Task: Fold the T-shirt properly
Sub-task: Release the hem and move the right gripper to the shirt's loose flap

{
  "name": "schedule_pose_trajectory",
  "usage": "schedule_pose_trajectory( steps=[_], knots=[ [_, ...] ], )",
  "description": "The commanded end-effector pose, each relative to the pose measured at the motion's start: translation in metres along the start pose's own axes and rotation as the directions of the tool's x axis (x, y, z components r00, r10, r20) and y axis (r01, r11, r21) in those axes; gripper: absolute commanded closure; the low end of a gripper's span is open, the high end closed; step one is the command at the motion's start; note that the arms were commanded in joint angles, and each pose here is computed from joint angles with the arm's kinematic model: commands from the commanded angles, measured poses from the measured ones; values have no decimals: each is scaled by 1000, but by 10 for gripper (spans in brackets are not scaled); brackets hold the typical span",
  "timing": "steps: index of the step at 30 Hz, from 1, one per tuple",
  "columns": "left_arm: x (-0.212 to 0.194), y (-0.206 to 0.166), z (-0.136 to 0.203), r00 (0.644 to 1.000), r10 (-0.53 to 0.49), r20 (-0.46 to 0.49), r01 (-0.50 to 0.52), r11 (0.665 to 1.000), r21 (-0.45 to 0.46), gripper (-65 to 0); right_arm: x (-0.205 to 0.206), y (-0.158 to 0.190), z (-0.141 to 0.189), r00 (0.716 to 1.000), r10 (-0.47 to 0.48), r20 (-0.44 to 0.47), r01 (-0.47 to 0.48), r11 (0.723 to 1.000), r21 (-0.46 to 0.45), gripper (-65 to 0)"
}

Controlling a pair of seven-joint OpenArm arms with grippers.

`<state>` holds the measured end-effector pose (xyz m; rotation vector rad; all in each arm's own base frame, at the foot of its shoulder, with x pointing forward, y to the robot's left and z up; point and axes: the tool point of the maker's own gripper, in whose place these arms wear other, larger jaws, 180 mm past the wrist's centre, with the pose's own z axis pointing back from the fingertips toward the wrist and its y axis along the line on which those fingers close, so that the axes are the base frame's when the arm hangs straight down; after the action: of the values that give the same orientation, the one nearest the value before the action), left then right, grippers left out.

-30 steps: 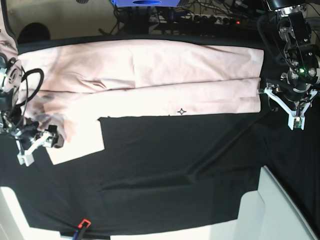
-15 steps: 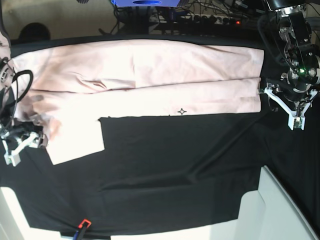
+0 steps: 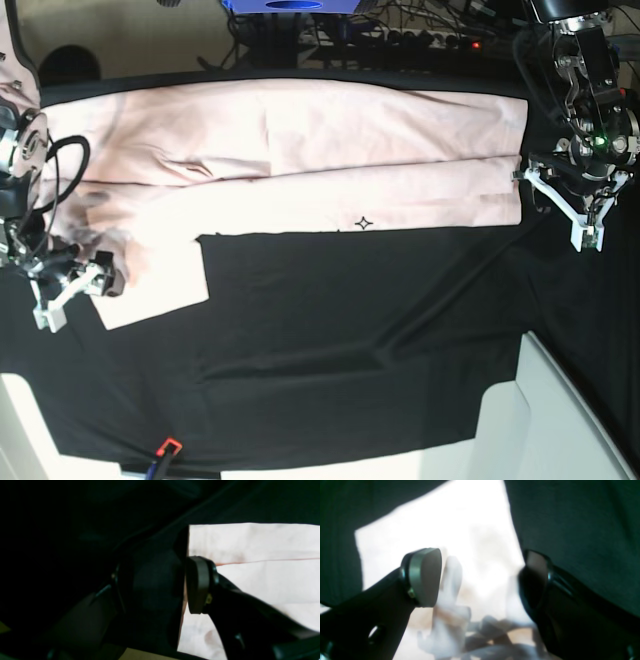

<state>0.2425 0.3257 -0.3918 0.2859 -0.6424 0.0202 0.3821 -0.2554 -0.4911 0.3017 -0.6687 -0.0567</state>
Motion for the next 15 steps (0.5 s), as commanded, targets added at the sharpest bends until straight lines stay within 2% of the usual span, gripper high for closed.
schedule_pose_trajectory(
  steps=[1, 3, 8, 9, 15],
  knots=[
    [14, 8, 4, 999, -14, 43, 13, 1000, 20, -328, 12, -3, 3, 1000, 19, 2, -19, 1000, -2, -450],
    [14, 9, 4, 999, -16, 42, 15, 1000, 22, -328, 11, 2, 1, 1000, 18, 1, -18, 1000, 7, -357],
    [12, 9, 3, 999, -14, 38, 13, 1000, 20, -328, 13, 5, -1, 1000, 19, 5, -19, 1000, 13, -41],
    [12, 9, 3, 999, -13, 38, 12, 1000, 20, -328, 13, 5, -1, 1000, 19, 5, -19, 1000, 13, 0],
    [13, 8, 3, 999, -10, 39, 10, 1000, 18, -328, 26, 2, 2, 998, 41, 37, -41, 999, 3, 0]
  ],
)
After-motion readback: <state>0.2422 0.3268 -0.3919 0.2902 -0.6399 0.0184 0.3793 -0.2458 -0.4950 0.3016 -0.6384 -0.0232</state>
